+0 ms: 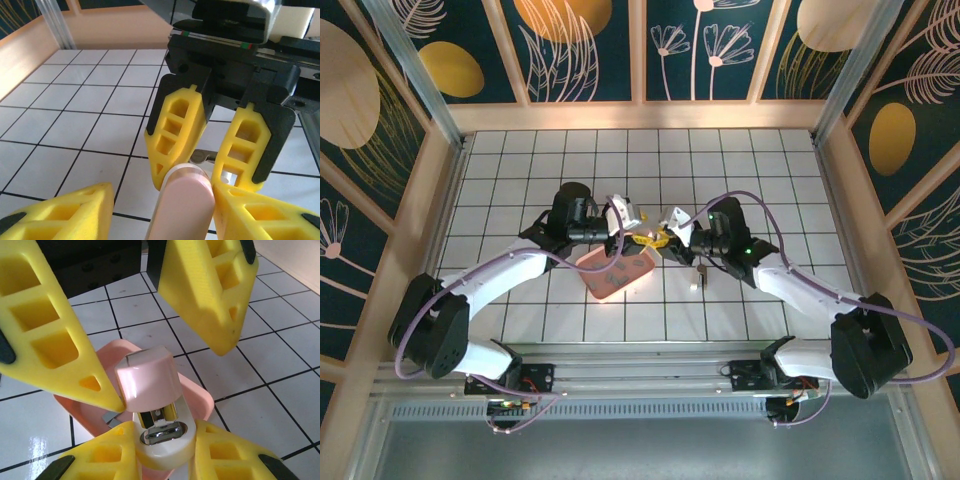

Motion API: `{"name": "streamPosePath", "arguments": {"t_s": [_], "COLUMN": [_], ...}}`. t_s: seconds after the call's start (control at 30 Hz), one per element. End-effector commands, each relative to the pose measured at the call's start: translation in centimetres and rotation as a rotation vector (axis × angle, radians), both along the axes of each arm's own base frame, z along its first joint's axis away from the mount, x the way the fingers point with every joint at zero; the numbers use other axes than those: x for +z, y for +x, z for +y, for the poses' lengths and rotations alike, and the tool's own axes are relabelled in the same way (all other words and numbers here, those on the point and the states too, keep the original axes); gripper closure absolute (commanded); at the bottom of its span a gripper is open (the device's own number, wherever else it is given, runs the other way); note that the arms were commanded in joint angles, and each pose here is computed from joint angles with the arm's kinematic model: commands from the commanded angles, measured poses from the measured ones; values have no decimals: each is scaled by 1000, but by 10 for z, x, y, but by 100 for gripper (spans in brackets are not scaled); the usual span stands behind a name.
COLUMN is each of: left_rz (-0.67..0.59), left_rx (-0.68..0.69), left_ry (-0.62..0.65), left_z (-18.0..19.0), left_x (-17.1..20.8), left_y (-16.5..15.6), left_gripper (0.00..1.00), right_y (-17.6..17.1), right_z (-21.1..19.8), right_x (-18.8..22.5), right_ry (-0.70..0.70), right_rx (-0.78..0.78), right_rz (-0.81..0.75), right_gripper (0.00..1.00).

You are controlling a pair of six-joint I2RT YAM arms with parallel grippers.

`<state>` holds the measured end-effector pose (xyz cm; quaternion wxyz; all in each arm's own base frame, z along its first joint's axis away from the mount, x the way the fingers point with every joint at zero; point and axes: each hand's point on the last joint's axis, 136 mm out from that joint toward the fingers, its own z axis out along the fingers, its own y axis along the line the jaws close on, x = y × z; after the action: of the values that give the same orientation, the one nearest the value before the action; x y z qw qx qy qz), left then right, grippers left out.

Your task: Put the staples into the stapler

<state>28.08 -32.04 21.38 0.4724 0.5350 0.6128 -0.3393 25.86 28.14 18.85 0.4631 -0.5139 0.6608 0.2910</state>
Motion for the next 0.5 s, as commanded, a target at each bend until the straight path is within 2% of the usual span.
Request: {"name": "streamPosePath", "arguments": {"t_s": [0.0,0.13,0.47], "left_rz": [-7,-4,-27], "left_rx": [61,122,330], "left_ry": [-19,-22,-67], "left_z": [-1,2,22], "left_x": [6,9,23], "left_y": [13,21,44], "left_gripper": [47,51,52], "right_y": [0,-1,0], "right_z": [5,2,-8], "right_x": [5,4,2], "right_ry": [21,15,17], "right_rx": [-3,-11,-69], "right_rz": [-4,-9,-8], "right_gripper": [98,100,100]}}
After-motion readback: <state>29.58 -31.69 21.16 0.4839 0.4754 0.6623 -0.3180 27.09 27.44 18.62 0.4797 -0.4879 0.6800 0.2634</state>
